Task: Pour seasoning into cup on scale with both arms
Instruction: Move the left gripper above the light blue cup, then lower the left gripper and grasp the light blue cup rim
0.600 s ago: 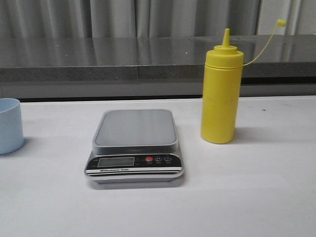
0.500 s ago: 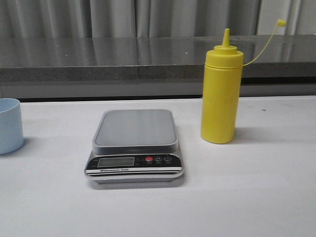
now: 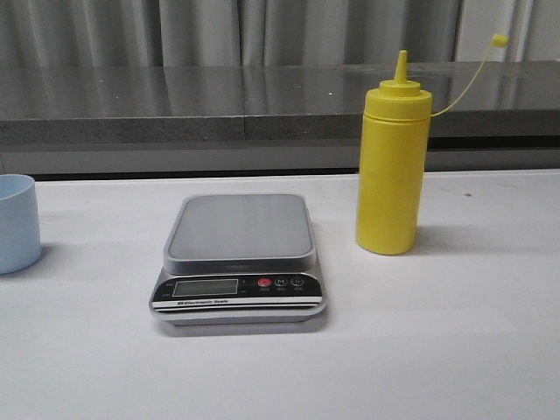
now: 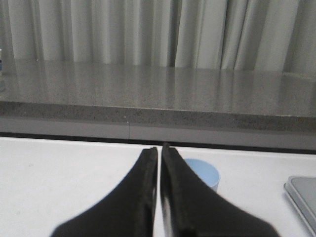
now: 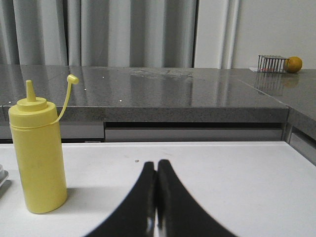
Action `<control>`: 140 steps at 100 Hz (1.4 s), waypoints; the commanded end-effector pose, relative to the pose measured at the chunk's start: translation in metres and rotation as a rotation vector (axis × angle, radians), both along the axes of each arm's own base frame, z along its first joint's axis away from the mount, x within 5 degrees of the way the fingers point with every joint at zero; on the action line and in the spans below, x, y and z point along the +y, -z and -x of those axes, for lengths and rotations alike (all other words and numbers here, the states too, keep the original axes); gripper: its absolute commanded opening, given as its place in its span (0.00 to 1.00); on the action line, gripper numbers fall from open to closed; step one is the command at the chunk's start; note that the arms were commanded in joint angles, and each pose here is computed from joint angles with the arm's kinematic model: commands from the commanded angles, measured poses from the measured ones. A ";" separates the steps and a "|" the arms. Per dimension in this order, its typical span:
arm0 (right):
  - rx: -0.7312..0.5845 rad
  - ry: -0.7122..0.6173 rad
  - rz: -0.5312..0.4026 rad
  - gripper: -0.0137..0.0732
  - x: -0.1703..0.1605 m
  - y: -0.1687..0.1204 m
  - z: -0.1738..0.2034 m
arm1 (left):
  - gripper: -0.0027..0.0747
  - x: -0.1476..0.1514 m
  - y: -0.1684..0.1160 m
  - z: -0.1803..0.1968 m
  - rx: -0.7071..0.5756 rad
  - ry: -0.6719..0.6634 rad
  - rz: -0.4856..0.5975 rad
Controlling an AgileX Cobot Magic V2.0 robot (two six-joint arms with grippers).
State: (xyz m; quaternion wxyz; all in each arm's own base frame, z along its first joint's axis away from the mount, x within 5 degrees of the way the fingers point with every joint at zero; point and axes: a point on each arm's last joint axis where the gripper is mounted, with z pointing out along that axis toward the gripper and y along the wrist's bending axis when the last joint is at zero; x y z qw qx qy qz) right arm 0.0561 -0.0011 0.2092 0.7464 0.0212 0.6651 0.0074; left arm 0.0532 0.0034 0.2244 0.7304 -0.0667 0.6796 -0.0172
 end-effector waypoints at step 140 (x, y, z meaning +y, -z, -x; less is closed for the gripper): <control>-0.088 0.000 0.017 0.08 0.001 -0.007 0.002 | 0.55 -0.005 -0.093 -0.209 0.696 0.151 -0.017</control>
